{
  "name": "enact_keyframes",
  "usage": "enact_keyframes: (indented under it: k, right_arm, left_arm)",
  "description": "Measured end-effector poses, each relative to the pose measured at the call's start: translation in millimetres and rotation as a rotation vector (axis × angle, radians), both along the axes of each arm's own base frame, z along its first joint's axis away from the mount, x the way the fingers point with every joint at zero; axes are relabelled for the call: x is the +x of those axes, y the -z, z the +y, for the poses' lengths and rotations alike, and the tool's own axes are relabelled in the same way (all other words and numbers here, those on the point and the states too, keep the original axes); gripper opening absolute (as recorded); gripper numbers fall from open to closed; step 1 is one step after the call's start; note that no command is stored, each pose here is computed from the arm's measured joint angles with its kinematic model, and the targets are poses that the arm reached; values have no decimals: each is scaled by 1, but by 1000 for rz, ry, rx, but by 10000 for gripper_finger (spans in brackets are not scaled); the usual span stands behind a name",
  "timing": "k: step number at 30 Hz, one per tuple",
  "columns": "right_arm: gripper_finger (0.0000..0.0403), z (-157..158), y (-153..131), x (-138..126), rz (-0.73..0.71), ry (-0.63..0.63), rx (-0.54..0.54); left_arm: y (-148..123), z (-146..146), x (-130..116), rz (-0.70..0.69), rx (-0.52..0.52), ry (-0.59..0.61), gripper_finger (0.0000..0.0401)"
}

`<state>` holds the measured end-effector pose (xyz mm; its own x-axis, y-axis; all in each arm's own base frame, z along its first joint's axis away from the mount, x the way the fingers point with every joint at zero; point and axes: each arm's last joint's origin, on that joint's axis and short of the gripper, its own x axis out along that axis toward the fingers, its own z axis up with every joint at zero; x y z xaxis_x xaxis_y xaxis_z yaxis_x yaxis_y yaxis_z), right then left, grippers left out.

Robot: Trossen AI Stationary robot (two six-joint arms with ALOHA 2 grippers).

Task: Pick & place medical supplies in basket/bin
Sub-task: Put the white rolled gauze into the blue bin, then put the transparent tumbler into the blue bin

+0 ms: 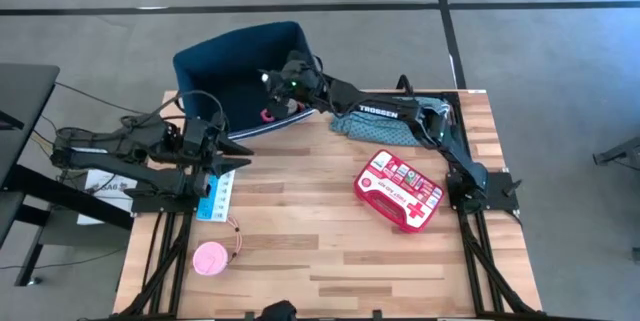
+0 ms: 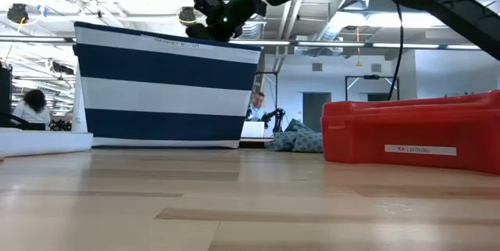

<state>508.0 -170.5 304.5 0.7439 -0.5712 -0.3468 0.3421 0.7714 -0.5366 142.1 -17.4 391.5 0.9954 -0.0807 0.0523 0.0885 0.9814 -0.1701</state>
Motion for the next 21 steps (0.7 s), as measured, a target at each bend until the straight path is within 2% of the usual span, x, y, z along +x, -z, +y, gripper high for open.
enact_keyframes:
  k: [5,9,14,17,21]
  right_arm:
    - [224,-1,-20,0,-73,21,-82]
    - [231,1,-42,-3,-107,75,-139]
    - [220,22,-65,-15,29,146,-275]
    - [211,49,-84,-31,100,113,-247]
    - [200,86,-86,-44,232,51,-204]
  left_arm:
    - [0,0,0,-1,-20,-10,87]
    - [0,1,0,-3,-9,-19,87]
    - [0,2,0,2,0,-71,86]
    - [1,2,-1,11,3,-71,86]
    - [5,2,-1,51,0,-67,86]
